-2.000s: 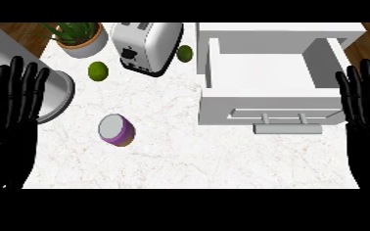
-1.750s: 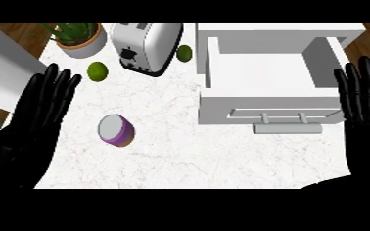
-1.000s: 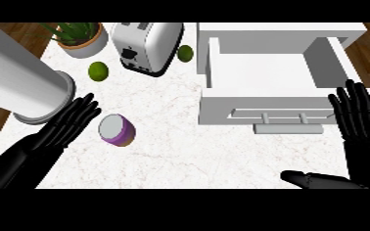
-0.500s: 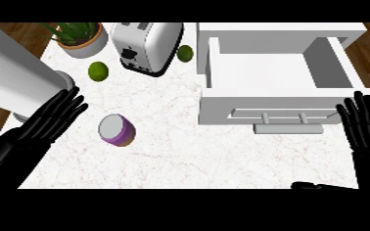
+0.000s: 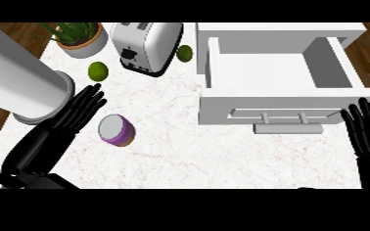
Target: Pick up the can, place it into the drawer and close the drawer
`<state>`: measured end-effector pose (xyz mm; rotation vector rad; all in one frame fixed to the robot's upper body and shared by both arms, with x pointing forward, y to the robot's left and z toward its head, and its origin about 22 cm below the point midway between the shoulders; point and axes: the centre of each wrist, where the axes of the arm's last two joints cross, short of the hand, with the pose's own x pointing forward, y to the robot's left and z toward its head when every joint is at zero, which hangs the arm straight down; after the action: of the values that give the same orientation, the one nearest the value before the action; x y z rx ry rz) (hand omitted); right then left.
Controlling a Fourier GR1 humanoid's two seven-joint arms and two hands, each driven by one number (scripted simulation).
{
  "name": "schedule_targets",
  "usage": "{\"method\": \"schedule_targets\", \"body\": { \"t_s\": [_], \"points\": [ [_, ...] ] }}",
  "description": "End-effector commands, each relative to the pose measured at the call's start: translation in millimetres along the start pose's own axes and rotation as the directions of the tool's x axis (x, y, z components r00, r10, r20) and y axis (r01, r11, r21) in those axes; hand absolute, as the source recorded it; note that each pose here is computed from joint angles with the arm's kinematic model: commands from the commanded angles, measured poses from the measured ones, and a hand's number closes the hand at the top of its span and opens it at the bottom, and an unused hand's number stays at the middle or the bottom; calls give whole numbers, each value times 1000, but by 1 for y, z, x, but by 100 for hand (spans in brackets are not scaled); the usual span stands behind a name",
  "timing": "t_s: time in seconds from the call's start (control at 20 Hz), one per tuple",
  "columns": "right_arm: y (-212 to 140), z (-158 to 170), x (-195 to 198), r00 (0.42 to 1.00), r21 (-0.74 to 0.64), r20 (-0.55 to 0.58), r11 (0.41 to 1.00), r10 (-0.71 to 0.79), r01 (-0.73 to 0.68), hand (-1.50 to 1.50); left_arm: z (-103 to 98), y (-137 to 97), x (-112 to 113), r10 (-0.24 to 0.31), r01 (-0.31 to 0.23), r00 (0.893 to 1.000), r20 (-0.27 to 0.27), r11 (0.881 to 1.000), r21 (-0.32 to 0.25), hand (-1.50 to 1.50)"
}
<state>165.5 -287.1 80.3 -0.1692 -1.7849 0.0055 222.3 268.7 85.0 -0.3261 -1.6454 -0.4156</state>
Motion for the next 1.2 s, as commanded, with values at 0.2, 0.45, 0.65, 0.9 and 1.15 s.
{"method": "schedule_targets", "body": {
  "t_s": [0.2,0.45,0.65,0.9,1.15],
  "points": [
    [-13,3,3,1000,-3,-1,1000,3,-3,-150,-7,6,-44,-12,12,1000,-16,1000,-2,-150],
    [-12,-5,-12,1000,21,-1,1000,23,-23,-150,-21,24,-35,-5,5,1000,-25,1000,20,-150],
    [-7,0,-12,1000,7,4,1000,16,-16,-150,-17,13,-84,-14,15,999,-41,999,46,-150],
    [-9,-13,-1,1000,4,2,1000,13,-13,-150,6,30,-102,-13,15,999,-50,998,57,-150],
    [-11,0,-9,1000,20,3,999,27,-27,-150,13,51,-105,-48,54,997,-67,994,97,-150]
  ]
}}
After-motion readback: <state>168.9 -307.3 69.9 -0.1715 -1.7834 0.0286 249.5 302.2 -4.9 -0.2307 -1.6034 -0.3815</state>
